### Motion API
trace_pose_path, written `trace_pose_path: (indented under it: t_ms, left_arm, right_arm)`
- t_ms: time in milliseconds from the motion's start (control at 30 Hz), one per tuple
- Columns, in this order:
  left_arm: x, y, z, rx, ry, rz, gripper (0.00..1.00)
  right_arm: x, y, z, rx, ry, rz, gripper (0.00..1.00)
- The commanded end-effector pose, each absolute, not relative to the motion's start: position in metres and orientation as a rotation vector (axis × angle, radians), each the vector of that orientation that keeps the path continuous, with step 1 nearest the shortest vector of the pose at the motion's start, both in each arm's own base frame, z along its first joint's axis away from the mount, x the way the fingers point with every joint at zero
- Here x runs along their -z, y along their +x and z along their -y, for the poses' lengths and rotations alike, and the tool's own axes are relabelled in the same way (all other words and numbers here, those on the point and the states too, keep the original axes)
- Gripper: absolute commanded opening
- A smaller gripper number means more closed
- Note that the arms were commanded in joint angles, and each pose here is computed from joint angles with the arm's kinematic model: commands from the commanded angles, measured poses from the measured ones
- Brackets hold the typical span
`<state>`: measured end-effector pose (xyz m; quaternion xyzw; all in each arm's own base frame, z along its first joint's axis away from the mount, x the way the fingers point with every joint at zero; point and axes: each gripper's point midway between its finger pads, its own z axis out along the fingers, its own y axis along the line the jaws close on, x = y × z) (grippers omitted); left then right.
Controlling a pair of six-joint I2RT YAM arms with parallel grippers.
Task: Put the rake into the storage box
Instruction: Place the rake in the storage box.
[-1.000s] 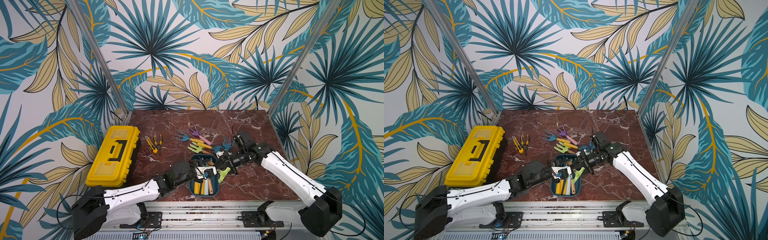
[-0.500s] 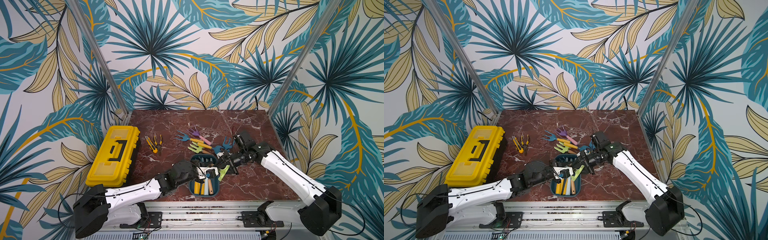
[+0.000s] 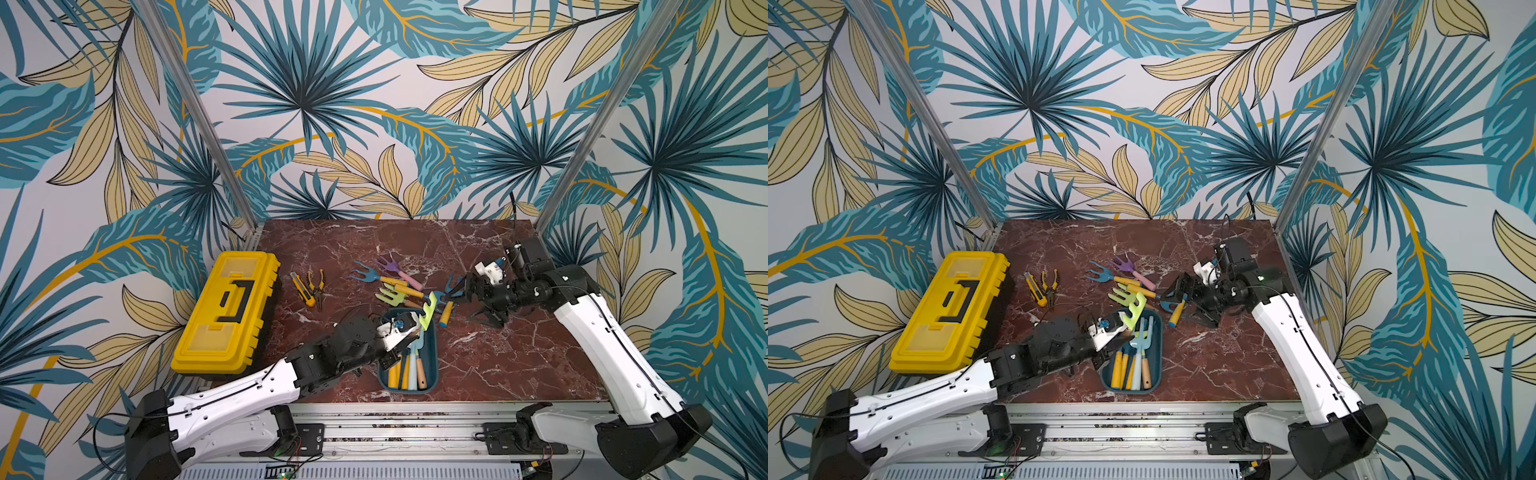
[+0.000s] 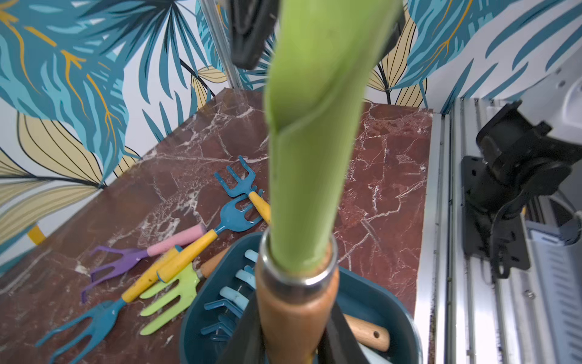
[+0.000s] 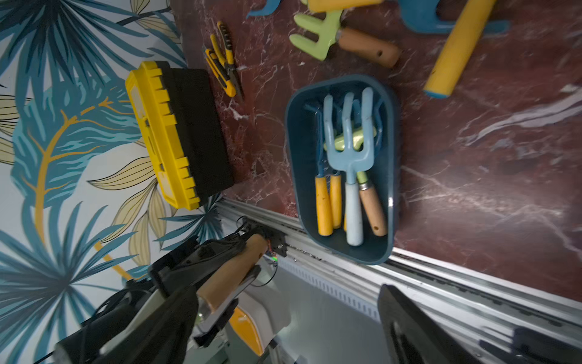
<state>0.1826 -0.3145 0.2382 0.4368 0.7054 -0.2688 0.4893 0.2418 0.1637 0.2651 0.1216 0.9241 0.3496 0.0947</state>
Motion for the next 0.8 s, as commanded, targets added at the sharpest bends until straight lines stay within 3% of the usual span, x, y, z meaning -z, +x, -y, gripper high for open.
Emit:
trace_pose_path:
  t_ms: [0,300,500,767]
  left_arm:
    - [-0.232,0.171,0.315,0.814,0.895,-2.040,0.00]
    - [-0.171,0.143,0.303,0.826,0.530,-2.698,0.00]
    - [-0.159,0.130,0.282,0.812,0.280,-2.844,0.00]
    - [-0.130,0.127,0.278,0.642,0.237,-2.989,0.00]
  right_arm:
    - [-0.246,0.246,-0.126,-0.700,0.351,-2.722,0.96]
    - [-0.237,0.246,-0.086,-0.456,0.337,-2.534,1.00]
    - [-0.217,0.245,-0.096,-0.494,0.287,-2.588,1.00]
    - [-0.195,0.251,-0.107,-0.556,0.254,-2.615,0.99]
